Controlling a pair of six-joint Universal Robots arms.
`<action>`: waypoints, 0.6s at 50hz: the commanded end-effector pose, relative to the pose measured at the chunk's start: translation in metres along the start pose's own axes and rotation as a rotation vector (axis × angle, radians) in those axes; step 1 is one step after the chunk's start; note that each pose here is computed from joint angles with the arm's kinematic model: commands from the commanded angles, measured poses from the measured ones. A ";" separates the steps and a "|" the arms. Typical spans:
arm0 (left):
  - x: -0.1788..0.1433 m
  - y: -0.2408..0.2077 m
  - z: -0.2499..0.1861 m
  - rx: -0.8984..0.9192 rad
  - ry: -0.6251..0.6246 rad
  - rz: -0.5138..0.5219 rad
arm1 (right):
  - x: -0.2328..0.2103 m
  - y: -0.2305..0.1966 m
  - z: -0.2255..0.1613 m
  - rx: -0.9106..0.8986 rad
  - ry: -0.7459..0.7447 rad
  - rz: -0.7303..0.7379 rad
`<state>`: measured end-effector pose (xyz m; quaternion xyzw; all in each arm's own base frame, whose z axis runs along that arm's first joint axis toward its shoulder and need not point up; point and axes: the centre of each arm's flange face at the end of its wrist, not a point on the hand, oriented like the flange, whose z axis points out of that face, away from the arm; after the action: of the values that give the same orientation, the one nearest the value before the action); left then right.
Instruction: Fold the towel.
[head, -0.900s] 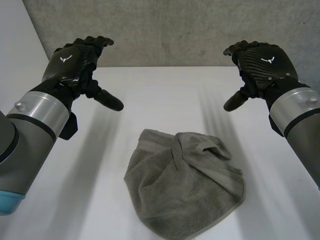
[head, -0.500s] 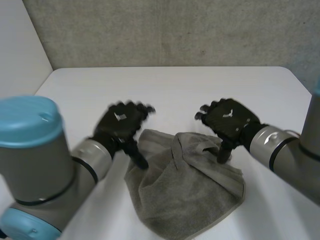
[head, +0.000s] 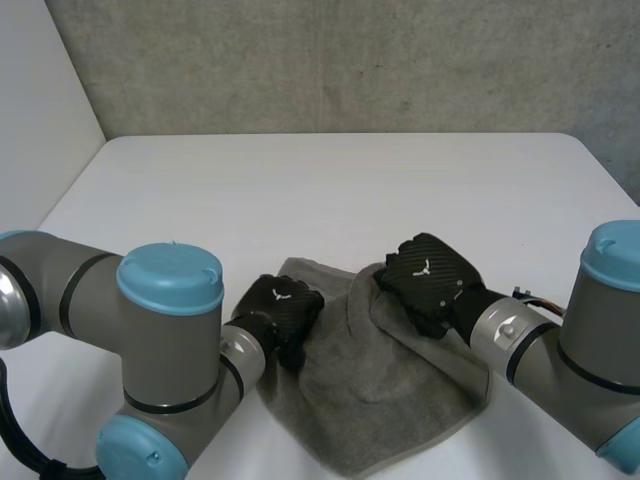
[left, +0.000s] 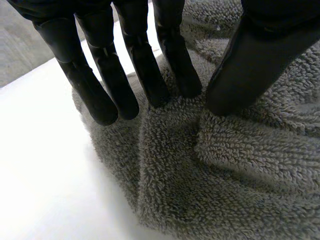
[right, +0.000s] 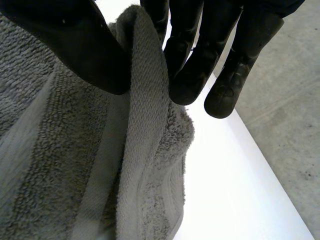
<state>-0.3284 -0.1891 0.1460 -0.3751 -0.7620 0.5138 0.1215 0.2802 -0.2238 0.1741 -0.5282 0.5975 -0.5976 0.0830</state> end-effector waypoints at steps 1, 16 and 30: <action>-0.017 -0.028 -0.012 0.082 -0.046 -0.042 | 0.025 -0.038 -0.020 0.064 0.076 0.129; -0.081 -0.133 -0.083 0.427 -0.205 -0.161 | 0.095 -0.106 -0.043 0.047 0.266 0.200; -0.036 -0.030 -0.036 0.063 -0.076 -0.161 | 0.119 0.008 0.009 -0.398 0.487 0.269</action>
<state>-0.2877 -0.2078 0.2436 -0.2571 -0.7423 0.6010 0.1471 0.2536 -0.2777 0.2753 -0.3372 0.7130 -0.6147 0.0012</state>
